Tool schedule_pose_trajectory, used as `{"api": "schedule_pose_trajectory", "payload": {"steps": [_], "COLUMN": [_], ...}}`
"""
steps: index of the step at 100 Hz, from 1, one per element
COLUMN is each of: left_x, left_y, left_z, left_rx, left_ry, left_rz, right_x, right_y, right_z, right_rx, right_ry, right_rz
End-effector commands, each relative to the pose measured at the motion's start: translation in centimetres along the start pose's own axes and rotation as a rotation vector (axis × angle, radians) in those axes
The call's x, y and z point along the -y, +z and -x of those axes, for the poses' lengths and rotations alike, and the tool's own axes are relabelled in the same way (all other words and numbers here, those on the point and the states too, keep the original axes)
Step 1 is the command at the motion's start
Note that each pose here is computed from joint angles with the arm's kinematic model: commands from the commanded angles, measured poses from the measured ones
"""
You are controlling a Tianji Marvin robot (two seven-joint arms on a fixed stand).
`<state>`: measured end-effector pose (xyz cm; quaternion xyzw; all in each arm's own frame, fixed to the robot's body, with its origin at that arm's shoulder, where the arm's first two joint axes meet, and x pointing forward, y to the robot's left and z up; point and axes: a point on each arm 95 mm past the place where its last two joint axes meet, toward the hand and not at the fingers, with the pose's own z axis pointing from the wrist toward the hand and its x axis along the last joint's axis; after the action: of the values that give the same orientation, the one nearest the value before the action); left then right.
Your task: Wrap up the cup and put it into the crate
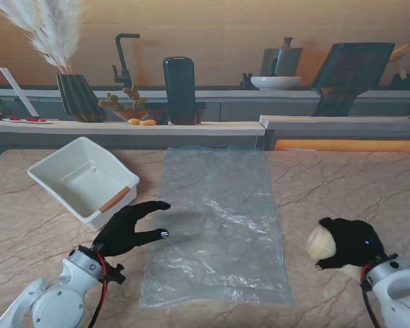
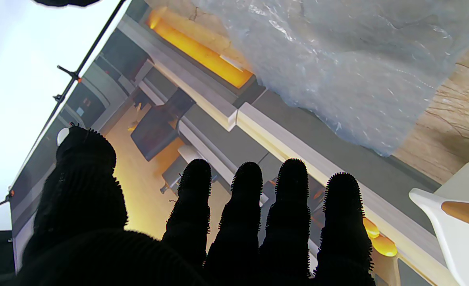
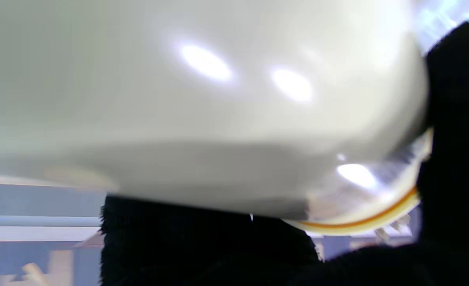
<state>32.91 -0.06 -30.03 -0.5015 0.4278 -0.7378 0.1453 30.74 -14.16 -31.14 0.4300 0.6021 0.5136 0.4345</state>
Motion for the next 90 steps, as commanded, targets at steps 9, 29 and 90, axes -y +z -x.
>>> {"api": "schedule_pose_trajectory", "payload": {"steps": [9,29,90], "left_x": [-0.1,0.1,0.1], "left_y": [-0.4,-0.5,-0.8], "left_z": [0.0,0.3,0.2], "left_rx": [0.015,0.031,0.055], "left_ry": [0.014,0.081,0.164], "left_rz": [-0.003,-0.035,-0.038], "right_x": [-3.5,-4.9,-1.6], "right_y": [3.7,8.1,14.5], "right_z": [-4.1,-9.5,-19.6], "right_rx": [-0.163,-0.361,-0.594], "right_ry": [0.065,0.136,0.185], "right_rz": [0.064,0.055,-0.219]}}
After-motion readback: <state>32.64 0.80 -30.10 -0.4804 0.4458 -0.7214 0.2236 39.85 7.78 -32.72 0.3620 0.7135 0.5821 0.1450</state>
